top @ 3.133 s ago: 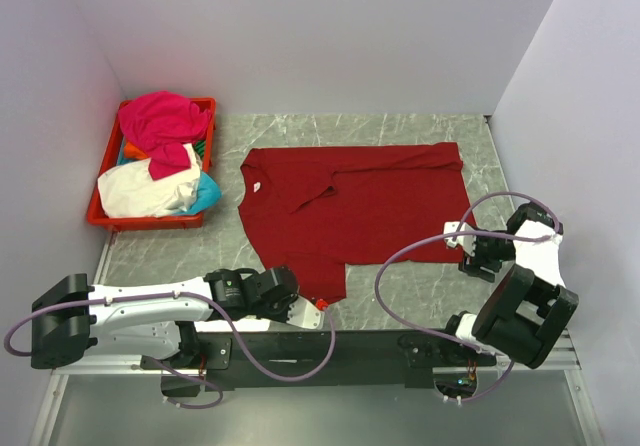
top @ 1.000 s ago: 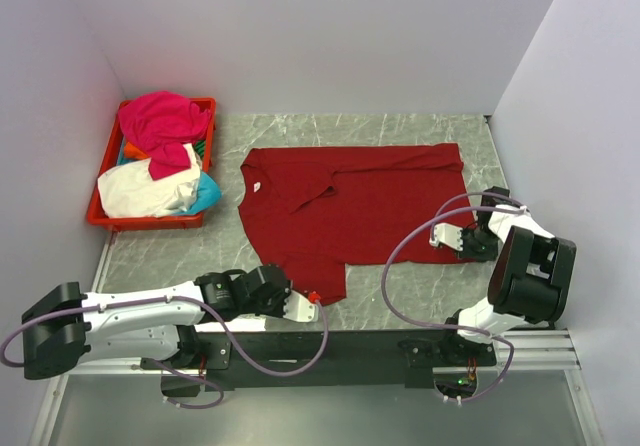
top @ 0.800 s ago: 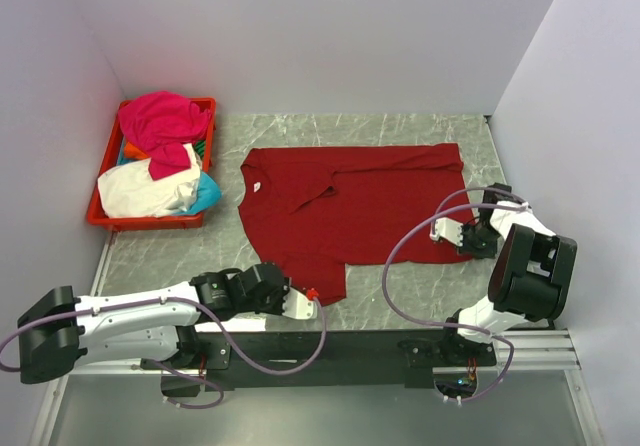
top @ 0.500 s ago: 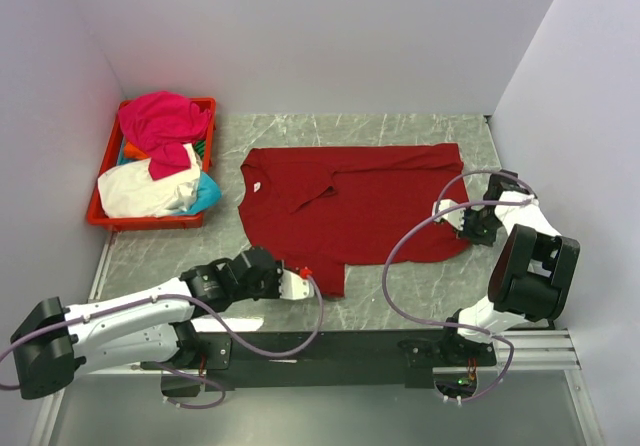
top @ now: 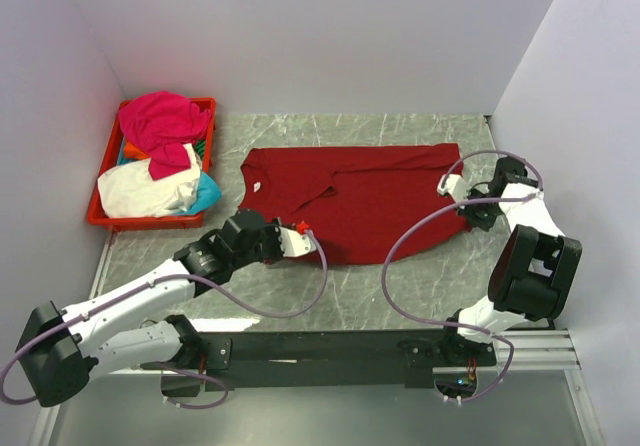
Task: Fold and stack the t-shirts
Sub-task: Fold the tshirt
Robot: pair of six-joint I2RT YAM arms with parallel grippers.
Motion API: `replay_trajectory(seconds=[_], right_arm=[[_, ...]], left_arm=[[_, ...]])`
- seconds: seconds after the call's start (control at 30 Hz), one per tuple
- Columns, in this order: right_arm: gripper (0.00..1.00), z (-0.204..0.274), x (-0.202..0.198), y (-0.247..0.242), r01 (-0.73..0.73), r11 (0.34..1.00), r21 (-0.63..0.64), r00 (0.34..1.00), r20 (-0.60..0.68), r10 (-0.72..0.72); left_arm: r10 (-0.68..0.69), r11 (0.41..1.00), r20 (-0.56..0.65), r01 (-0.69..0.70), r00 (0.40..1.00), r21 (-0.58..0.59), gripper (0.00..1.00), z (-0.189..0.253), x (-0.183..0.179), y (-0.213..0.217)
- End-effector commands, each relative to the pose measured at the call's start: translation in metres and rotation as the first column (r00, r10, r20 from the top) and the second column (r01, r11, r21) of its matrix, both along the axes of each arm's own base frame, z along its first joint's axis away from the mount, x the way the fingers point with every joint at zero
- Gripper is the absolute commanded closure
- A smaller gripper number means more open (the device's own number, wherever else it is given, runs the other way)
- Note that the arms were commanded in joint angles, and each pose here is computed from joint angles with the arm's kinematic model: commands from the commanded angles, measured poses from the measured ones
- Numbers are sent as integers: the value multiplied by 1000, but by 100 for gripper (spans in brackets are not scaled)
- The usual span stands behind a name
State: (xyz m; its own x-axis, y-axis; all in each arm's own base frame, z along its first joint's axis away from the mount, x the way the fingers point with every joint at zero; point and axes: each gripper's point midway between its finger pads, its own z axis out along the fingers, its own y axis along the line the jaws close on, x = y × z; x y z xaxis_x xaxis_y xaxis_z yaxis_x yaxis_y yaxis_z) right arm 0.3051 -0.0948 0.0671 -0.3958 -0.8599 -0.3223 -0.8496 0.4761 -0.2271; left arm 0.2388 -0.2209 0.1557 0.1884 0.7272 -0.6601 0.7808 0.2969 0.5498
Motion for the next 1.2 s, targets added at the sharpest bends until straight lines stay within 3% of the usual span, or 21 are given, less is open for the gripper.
replay_trajectory(seconds=[0.0, 0.4, 0.83, 1.17], right_arm=[[100, 16, 25, 0, 64, 997, 39, 995, 73, -67], [100, 22, 55, -2, 215, 967, 134, 967, 112, -230], [100, 18, 74, -5, 337, 920, 198, 925, 112, -363], [100, 14, 92, -7, 398, 884, 247, 898, 90, -430]], left_arm=[[1, 999, 98, 4, 995, -52, 100, 37, 20, -9], [72, 996, 230, -82, 970, 34, 100, 70, 73, -3], [20, 988, 348, -72, 937, 137, 100, 93, 103, -11], [36, 985, 399, -99, 916, 138, 100, 104, 133, -9]])
